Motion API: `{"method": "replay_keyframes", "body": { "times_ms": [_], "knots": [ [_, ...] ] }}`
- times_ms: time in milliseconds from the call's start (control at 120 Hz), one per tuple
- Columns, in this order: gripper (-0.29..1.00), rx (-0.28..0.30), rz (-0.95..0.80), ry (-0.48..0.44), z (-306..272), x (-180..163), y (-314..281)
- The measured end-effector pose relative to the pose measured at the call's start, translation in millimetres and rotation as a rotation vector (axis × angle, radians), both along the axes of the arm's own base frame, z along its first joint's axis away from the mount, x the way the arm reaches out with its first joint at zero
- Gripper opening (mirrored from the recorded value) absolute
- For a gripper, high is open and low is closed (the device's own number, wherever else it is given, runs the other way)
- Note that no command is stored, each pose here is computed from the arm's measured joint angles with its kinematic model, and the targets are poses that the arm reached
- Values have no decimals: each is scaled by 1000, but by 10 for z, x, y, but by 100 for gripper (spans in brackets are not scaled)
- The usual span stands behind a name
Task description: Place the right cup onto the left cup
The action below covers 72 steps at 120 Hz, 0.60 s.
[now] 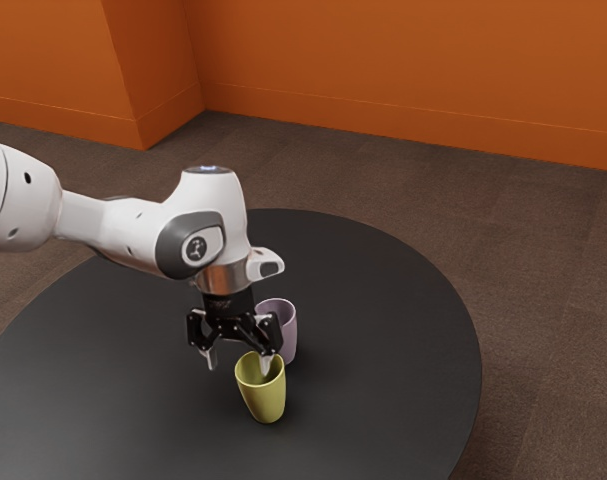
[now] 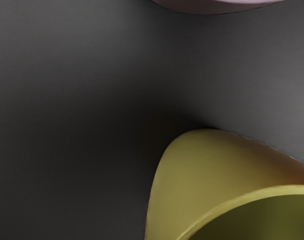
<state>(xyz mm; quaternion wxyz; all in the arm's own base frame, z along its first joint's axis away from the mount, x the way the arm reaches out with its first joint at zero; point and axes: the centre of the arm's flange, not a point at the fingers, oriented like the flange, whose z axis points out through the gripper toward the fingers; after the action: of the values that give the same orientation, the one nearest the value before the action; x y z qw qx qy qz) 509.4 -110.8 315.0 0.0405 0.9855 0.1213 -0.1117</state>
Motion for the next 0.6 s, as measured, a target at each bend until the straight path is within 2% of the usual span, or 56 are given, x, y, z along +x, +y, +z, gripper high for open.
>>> {"method": "replay_keyframes", "body": {
  "times_ms": [133, 383, 600],
  "knots": [
    [67, -2, 2, 1, -33, 19, -2],
    [46, -4, 4, -7, -15, 50, -11],
    [37, -3, 5, -8, -17, 51, -13]
  ]
}}
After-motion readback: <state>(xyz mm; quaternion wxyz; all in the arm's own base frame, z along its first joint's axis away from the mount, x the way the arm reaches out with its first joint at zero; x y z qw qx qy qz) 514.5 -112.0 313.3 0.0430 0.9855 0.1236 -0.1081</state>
